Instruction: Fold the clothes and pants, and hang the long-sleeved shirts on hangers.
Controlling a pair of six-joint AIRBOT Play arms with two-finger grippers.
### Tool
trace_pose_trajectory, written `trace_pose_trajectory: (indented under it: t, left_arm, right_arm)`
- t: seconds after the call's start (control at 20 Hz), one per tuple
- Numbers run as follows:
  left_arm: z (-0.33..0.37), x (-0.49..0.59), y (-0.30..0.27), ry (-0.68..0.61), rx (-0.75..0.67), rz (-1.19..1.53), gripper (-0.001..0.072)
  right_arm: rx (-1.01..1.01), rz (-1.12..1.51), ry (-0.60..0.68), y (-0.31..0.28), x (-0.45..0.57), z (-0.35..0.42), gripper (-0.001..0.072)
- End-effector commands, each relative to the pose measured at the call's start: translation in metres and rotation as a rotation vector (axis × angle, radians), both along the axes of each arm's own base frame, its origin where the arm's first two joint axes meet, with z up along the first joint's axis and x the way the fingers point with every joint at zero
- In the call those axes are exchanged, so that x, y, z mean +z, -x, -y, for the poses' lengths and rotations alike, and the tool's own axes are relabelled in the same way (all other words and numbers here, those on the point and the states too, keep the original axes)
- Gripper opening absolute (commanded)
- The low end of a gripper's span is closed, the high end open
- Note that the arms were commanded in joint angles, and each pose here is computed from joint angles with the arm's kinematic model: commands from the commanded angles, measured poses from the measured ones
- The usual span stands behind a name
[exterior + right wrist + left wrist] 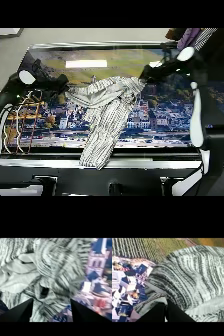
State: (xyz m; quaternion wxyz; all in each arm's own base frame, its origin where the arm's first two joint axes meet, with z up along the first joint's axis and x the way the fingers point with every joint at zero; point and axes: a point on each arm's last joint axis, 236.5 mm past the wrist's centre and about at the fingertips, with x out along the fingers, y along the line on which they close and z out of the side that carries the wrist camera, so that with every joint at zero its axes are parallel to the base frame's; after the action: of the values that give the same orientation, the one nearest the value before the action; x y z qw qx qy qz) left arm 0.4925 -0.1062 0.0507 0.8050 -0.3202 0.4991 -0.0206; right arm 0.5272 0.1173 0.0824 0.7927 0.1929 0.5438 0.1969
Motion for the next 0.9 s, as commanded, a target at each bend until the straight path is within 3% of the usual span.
trace_pose_trajectory:
  t: [0.0, 0.1, 0.2, 0.25, 0.35, 0.6, 0.85]
  left_arm:
    - [-0.027, 0.002, 0.009, -0.027, -0.015, -0.029, 0.0206]
    - [-0.037, -0.002, 0.022, -0.029, -0.022, -0.084, 0.0477]
    - [-0.040, -0.006, 0.032, -0.045, -0.062, -0.115, 0.0645]
    - [-0.040, -0.007, 0.036, -0.049, -0.074, -0.127, 0.0689]
    - [-0.037, -0.009, 0.048, -0.054, -0.101, -0.148, 0.0689]
    - [-0.033, -0.035, 0.114, -0.050, -0.117, -0.191, 0.0689]
    - [-0.003, -0.064, 0.166, 0.061, -0.214, -0.244, 0.0689]
  right_arm:
    - [-0.045, 0.007, 0.057, 0.022, 0.027, 0.071, 0.0561]
    - [-0.120, -0.051, 0.032, 0.040, 0.021, 0.104, 0.0566]
    - [-0.149, -0.135, -0.034, 0.057, -0.006, 0.102, 0.0570]
    - [-0.150, -0.183, -0.083, 0.063, -0.024, 0.090, 0.0570]
    - [-0.161, -0.228, -0.142, 0.067, -0.060, 0.062, 0.0568]
    - [-0.163, -0.200, -0.122, 0.051, -0.119, 0.001, 0.0569]
    - [-0.160, -0.204, -0.159, 0.039, -0.153, -0.046, 0.0568]
